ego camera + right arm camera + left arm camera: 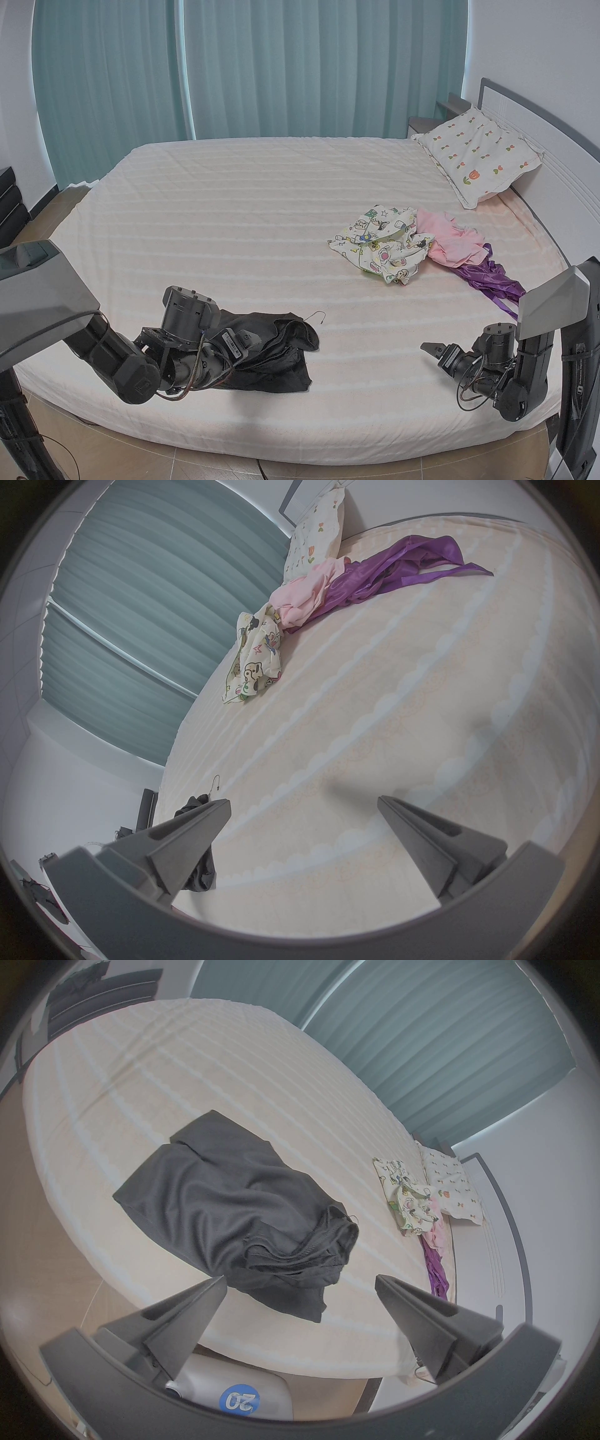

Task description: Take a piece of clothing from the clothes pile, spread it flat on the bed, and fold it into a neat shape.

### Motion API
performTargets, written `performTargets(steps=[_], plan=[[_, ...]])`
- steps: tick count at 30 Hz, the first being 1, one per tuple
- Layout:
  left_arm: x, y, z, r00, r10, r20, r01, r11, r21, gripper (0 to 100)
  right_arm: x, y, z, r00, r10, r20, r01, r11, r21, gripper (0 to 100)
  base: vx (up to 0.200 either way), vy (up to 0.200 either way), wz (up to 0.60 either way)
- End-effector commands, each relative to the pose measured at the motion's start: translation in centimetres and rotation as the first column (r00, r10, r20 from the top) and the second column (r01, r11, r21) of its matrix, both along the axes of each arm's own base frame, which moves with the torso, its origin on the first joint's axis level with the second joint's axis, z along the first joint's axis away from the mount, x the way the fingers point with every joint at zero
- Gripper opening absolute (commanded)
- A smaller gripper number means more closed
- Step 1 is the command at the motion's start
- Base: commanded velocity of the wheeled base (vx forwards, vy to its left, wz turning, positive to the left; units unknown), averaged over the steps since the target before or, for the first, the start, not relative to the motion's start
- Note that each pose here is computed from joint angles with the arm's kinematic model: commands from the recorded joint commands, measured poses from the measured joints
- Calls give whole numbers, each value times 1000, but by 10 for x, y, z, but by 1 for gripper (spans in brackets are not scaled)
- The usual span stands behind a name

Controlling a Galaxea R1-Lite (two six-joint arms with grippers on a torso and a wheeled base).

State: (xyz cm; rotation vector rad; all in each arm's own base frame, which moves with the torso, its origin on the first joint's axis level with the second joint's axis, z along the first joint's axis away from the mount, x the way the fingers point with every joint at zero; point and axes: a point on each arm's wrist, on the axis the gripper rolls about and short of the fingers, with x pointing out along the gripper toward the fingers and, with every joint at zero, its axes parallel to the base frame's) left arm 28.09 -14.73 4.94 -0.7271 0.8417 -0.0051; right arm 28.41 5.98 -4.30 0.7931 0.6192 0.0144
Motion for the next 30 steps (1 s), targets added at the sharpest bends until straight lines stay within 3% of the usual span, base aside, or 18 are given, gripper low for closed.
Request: performTargets(steps=[1,15,22,30], plan=[[6,14,1,999,32,-5,-32,999,-17,100,0,1,2,1000,5,13,-5,1000,2,100,0,200,0],[12,61,0,996,64,-69,-71,991,-115,100,5,9,10,998,23,60,-23,1000,2,100,0,200,0],[17,77,-3,997,52,-64,-62,984,-170,100,-3,45,20,986,141,91,-141,990,-4,100,0,200,0],[20,82,-8,997,55,-59,-64,982,-177,100,-3,85,27,944,297,141,-289,954,-73,100,0,200,0]])
